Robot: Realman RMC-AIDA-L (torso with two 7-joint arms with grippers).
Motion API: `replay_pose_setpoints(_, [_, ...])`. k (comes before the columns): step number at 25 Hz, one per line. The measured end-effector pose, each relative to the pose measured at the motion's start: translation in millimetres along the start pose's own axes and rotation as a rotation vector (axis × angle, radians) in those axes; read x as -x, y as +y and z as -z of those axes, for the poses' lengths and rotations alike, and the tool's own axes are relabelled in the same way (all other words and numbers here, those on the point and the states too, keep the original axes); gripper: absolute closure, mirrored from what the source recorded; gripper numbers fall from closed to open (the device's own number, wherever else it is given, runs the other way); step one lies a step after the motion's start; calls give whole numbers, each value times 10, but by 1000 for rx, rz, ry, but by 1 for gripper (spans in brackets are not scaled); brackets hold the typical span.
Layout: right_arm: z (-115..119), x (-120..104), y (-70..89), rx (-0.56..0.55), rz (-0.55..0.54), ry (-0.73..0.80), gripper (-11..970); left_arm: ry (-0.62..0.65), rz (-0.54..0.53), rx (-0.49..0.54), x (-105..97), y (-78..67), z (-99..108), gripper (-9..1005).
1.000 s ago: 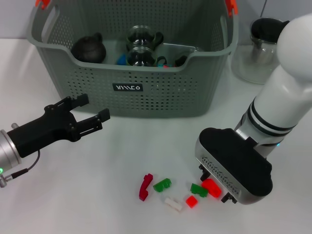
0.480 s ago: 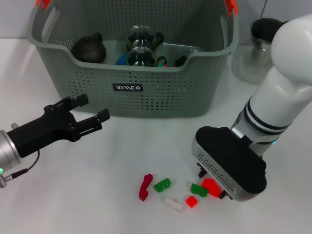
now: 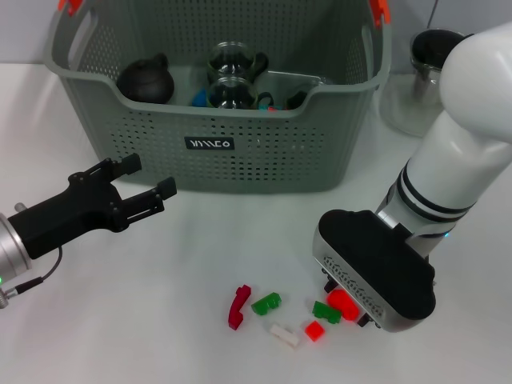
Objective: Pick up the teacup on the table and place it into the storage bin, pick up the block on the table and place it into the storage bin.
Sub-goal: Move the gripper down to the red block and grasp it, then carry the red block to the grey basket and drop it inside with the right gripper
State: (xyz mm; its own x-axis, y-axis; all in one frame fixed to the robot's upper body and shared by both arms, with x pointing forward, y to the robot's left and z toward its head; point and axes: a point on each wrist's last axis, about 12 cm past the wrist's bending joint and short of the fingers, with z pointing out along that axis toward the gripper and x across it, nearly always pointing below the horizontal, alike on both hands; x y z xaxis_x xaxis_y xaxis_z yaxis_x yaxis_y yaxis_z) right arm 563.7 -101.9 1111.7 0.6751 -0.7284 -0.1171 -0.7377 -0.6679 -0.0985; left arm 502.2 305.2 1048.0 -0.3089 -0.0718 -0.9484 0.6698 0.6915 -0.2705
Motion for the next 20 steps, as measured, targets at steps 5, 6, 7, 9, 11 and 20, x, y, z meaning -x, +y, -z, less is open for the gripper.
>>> replay_pose_setpoints(5, [-21,21,-16,-13,3,4,316,-3,2,3,1,3,6,136])
replay_pose_setpoints(6, [-25,20,-18,-16,3,4,316,-4,2,4,2,5,8,136])
replay_pose_setpoints(7, [-29,18,-20,-18,2,5,334,-5,2,4,2,5,9,136])
replay_pose_setpoints(9, [-35,14,-26,-20,0,6,369,-5,2,3,3,5,10,136])
replay_pose_setpoints(11, [-36,13,-34,-22,0,7,404,-5,2,2,3,3,10,136])
replay_pose_setpoints(20, [78,-31,-77,-52,-62,-17,452,-8,-2,-2,14,3,15,136])
